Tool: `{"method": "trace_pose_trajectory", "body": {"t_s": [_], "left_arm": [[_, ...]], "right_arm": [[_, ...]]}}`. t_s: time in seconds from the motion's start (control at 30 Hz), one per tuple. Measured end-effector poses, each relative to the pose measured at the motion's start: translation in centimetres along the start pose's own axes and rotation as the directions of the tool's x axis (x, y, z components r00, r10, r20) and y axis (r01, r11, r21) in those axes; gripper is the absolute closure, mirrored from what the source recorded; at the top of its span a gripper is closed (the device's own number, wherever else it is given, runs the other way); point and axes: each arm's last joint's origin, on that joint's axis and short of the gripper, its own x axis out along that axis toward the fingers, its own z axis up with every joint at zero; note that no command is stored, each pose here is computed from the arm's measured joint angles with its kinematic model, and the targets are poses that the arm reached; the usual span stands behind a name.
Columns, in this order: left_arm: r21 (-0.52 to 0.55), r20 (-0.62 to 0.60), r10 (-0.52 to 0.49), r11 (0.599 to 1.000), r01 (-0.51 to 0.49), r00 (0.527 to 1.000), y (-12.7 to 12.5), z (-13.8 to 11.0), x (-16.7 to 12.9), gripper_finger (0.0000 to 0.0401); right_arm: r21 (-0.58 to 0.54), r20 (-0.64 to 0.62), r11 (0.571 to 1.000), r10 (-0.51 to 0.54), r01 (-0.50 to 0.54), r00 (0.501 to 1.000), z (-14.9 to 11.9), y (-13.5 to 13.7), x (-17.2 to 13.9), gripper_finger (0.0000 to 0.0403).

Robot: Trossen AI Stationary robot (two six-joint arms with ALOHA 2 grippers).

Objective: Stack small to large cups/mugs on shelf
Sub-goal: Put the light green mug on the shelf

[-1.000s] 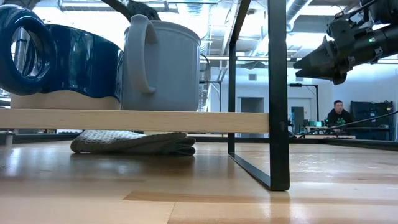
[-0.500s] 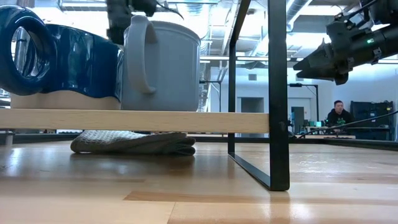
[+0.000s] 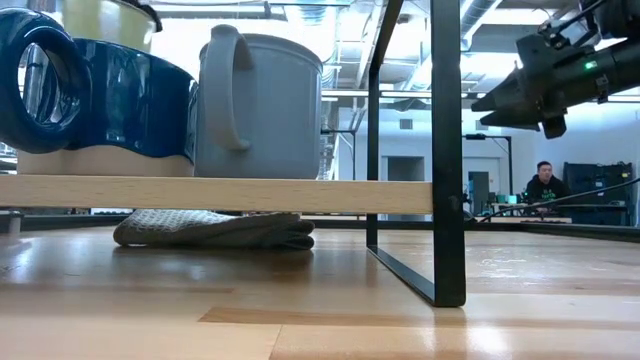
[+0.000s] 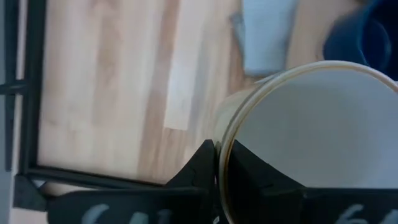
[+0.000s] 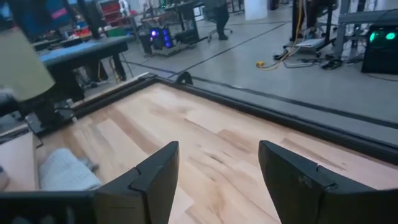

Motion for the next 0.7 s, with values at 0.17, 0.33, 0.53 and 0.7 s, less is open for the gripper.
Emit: {"method": "trace_pose_trajectory", "body": {"t_s": [0.17, 0.33, 0.53, 0.7], "left_arm": [[0.069, -0.042, -0.058, 0.996, 0.061, 0.997, -1.8, -1.6, 1.4, 0.0391], [0.138, -0.120, -0.090, 0.985, 0.106, 0.989, -3.5, -2.4, 3.5, 0.0391], [0.240, -0.103, -0.156, 0.955, 0.177, 0.982, -5.6, -1.8, 5.4, 0.0392], [0.285, -0.094, -0.202, 0.933, 0.221, 0.975, -7.4, -1.3, 6.1, 0.0392]], "right_arm": [[0.030, 0.038, 1.000, 0.003, -0.004, 0.999, 0.4, 0.1, 0.0, 0.0159], [0.055, 0.070, 0.998, 0.010, -0.013, 0.998, 0.8, 0.2, 0.0, 0.0159], [0.057, 0.077, 0.998, -0.010, 0.006, 0.997, 0.8, 0.1, 0.0, 0.0159], [0.057, 0.077, 0.998, -0.010, 0.005, 0.997, 0.8, 0.1, 0.0, 0.0159]]}}
